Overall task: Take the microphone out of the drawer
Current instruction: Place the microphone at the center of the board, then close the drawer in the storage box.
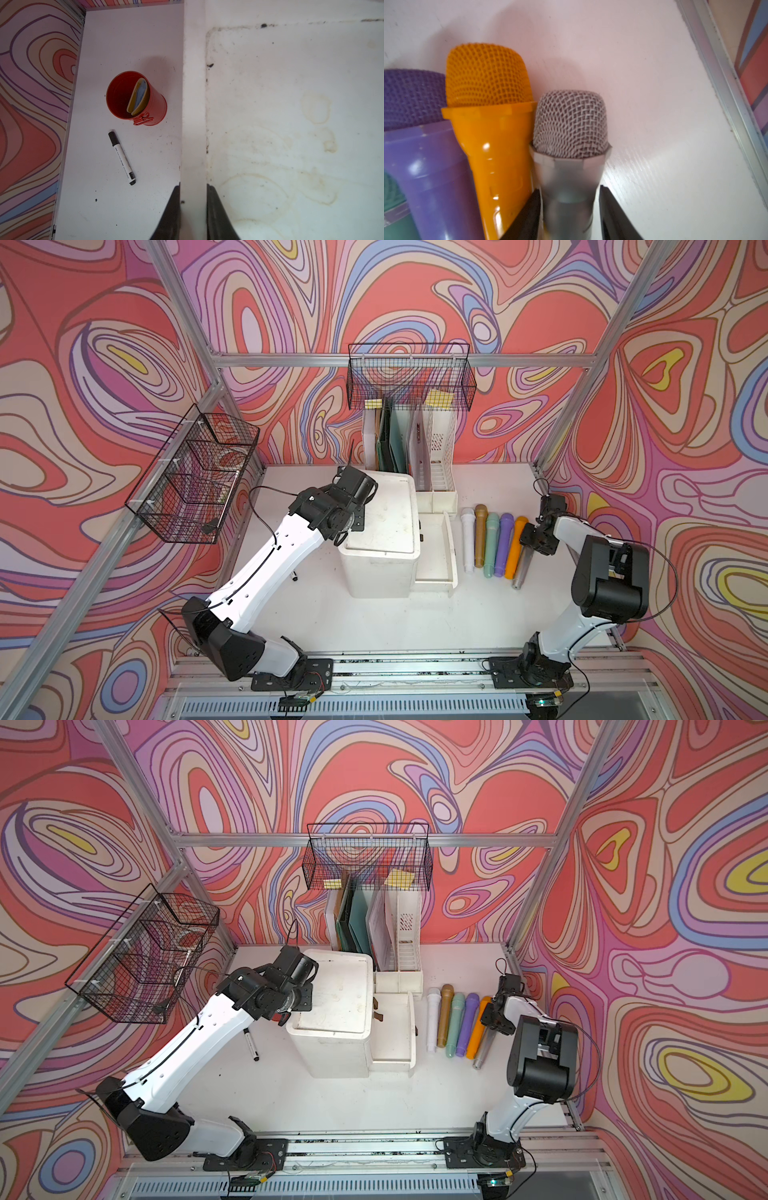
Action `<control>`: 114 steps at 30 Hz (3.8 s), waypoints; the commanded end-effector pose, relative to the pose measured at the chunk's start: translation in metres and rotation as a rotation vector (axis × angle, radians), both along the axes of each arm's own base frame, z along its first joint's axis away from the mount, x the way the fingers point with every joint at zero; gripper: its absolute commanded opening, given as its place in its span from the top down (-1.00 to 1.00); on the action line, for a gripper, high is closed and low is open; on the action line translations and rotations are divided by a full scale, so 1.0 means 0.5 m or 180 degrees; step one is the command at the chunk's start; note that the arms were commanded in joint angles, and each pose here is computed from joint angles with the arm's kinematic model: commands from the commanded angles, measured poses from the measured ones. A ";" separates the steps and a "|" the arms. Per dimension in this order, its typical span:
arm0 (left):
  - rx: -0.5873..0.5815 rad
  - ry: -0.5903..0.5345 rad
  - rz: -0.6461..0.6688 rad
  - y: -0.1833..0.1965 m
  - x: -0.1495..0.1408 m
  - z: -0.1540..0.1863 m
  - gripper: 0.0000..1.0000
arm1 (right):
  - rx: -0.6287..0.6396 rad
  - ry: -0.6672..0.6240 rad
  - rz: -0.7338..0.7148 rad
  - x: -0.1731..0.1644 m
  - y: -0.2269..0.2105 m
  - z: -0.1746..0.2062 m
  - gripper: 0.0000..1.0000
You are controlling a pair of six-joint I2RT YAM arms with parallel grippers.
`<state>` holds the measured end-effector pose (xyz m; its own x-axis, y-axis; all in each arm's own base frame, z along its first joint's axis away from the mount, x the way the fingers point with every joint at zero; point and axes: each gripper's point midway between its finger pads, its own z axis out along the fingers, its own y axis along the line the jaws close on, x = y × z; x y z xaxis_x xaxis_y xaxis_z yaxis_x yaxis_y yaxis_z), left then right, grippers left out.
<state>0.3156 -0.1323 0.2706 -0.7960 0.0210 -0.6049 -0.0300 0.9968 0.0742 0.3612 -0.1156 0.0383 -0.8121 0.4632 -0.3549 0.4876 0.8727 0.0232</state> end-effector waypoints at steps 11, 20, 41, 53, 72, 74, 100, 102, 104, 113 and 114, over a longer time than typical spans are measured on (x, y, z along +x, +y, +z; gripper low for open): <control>0.0494 0.0226 -0.0137 0.028 -0.017 -0.028 1.00 | 0.0152 -0.0545 -0.0038 0.017 0.021 0.150 0.07; 0.0496 0.0255 -0.0170 0.024 -0.016 -0.040 1.00 | 0.1031 -0.1072 0.0217 0.014 0.131 0.219 0.26; 0.0468 0.0240 -0.0243 0.012 -0.007 -0.040 1.00 | 0.1847 -0.0833 0.0880 -0.020 0.408 0.139 1.00; 0.0455 0.0245 -0.0238 0.013 -0.010 -0.036 1.00 | 0.1935 -0.0612 0.1041 -0.011 0.488 0.088 1.00; 0.0425 0.0291 -0.0230 0.012 -0.015 -0.043 1.00 | 0.2230 -0.0516 0.1463 -0.015 0.658 0.074 1.00; 0.0433 0.0298 -0.0234 0.012 -0.015 -0.044 1.00 | 0.2260 -0.0502 0.1519 -0.014 0.683 0.073 1.00; 0.0245 0.0110 -0.0215 0.003 -0.010 -0.008 0.55 | 0.1040 -0.0762 0.1805 0.017 0.683 0.162 0.56; 0.0201 0.0036 -0.0197 0.003 -0.008 0.009 0.18 | 0.0694 -0.0853 0.1777 0.023 0.646 0.189 0.37; 0.0169 -0.0047 -0.0179 0.005 -0.006 0.028 -0.10 | 0.0334 -0.0943 0.1723 0.030 0.605 0.215 0.20; -0.0066 -0.0507 0.0074 0.066 -0.006 0.115 -0.99 | -0.0996 -0.1194 0.1392 0.068 0.407 0.286 -0.15; -0.0109 -0.0533 0.0148 0.084 -0.006 0.113 -0.99 | -0.1082 -0.1253 0.1330 0.071 0.384 0.287 -0.15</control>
<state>0.3148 -0.1123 0.3130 -0.7263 0.0083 -0.6873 -0.0387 0.9978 0.0530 0.3967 0.1211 0.1797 -0.7027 0.0239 -0.7110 0.0437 0.9990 -0.0096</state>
